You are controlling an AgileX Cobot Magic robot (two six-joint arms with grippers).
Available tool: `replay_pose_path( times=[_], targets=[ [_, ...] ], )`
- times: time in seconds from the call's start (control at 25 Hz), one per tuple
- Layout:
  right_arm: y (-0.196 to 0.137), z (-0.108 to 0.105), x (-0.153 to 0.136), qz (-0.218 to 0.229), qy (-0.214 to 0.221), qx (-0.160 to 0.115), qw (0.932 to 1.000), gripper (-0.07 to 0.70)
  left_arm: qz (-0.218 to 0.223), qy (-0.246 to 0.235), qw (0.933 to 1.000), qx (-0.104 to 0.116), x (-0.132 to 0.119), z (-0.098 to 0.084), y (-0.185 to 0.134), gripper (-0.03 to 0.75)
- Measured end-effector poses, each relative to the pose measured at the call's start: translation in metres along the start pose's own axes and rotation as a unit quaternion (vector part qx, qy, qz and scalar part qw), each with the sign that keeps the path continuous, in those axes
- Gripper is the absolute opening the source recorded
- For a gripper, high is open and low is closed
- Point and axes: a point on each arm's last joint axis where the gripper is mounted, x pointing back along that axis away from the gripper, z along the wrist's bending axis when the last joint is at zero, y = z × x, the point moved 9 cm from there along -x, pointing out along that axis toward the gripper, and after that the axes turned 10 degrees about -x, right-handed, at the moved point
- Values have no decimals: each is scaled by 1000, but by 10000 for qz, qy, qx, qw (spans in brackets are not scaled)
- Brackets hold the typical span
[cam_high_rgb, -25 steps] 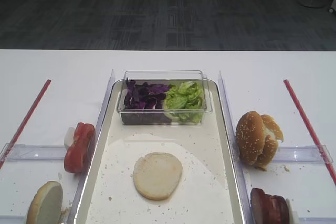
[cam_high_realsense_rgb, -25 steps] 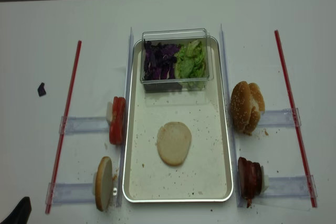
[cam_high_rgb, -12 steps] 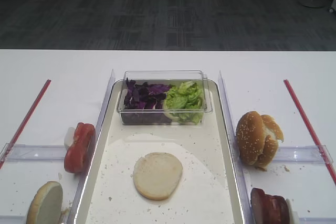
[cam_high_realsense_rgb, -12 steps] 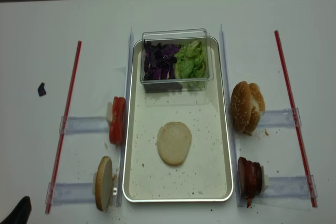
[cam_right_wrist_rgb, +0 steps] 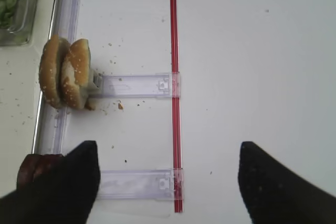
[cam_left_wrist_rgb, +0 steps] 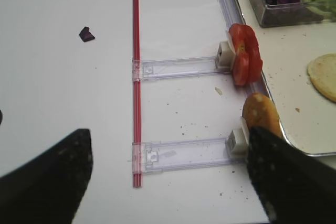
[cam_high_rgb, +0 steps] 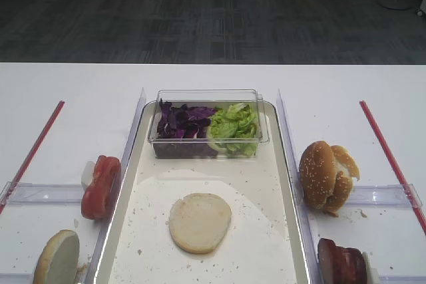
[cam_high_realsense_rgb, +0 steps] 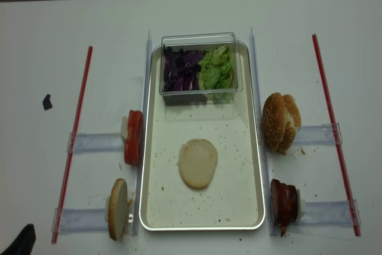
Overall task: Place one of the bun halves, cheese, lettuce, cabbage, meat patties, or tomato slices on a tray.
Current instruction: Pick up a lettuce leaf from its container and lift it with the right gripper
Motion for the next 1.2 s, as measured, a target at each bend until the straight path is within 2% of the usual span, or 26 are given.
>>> replay_pose_path(
  times=[0.24, 0.4, 0.8, 1.2],
  targets=[
    [43, 12, -20, 454, -17, 82, 9989, 568, 0, 0, 10000, 0, 0, 0, 0, 554],
    [69, 24, -45, 790, 117, 97, 9968, 568, 0, 0, 10000, 0, 0, 0, 0, 554],
    [126, 41, -130, 1442, 183, 225, 9891, 568, 0, 0, 10000, 0, 0, 0, 0, 554],
    [143, 42, -216, 2027, 65, 167, 9791, 568, 0, 0, 10000, 0, 0, 0, 0, 554]
  ],
)
